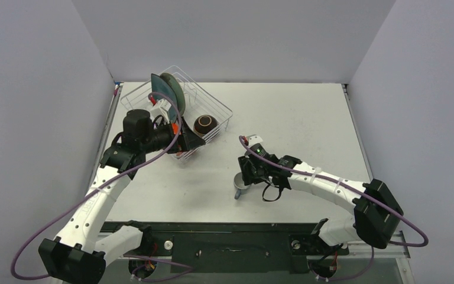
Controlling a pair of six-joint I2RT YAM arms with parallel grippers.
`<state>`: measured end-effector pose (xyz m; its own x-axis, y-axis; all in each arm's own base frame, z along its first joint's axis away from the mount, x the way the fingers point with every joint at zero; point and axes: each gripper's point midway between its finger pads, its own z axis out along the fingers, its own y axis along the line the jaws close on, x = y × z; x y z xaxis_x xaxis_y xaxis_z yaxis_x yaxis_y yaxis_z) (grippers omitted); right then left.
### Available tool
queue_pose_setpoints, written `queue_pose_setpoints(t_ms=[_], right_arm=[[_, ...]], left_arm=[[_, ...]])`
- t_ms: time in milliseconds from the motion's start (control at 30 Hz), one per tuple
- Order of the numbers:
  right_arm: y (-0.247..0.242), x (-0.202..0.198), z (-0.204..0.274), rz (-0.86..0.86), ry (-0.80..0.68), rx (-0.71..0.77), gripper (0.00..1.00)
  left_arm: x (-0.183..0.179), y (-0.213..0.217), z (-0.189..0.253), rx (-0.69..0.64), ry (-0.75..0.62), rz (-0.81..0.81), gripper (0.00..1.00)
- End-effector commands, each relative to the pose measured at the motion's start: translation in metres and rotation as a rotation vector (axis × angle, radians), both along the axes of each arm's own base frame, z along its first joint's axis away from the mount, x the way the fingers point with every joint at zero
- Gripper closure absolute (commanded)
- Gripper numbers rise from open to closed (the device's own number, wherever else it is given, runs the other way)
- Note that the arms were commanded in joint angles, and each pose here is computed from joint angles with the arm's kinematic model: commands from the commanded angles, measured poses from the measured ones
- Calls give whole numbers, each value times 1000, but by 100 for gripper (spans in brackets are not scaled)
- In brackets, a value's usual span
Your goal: Load the mixed dishes into the dish rack
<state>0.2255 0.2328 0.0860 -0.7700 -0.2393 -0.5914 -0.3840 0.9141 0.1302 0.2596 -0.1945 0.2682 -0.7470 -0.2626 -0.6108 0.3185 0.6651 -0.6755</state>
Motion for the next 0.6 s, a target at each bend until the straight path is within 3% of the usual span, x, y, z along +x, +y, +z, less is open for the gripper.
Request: queue_pose_setpoints(t_ms=[0,167,267,333,433,567], right_arm=[[-1,17,14,-29,-86,-85,55],[7,14,8,5,-90,-149,72],[11,15,15,12,-135,-159,93],[13,18,25,-2,-173,-150,100],[9,25,43,-45,-239,-116,100],[8,32,85,-87,-359,45,100]], left_arm=[[-5,-3,22,-37,-79,-31,14],[-7,-2,26,-35,-81,-31,14],[-8,-4,27,-41,-74,-37,14],[-8,-6,29,-53,-71,-46,13],[-9,-10,28,-74,-55,-63,13],[-13,-19,23,-139,-12,-102,13]])
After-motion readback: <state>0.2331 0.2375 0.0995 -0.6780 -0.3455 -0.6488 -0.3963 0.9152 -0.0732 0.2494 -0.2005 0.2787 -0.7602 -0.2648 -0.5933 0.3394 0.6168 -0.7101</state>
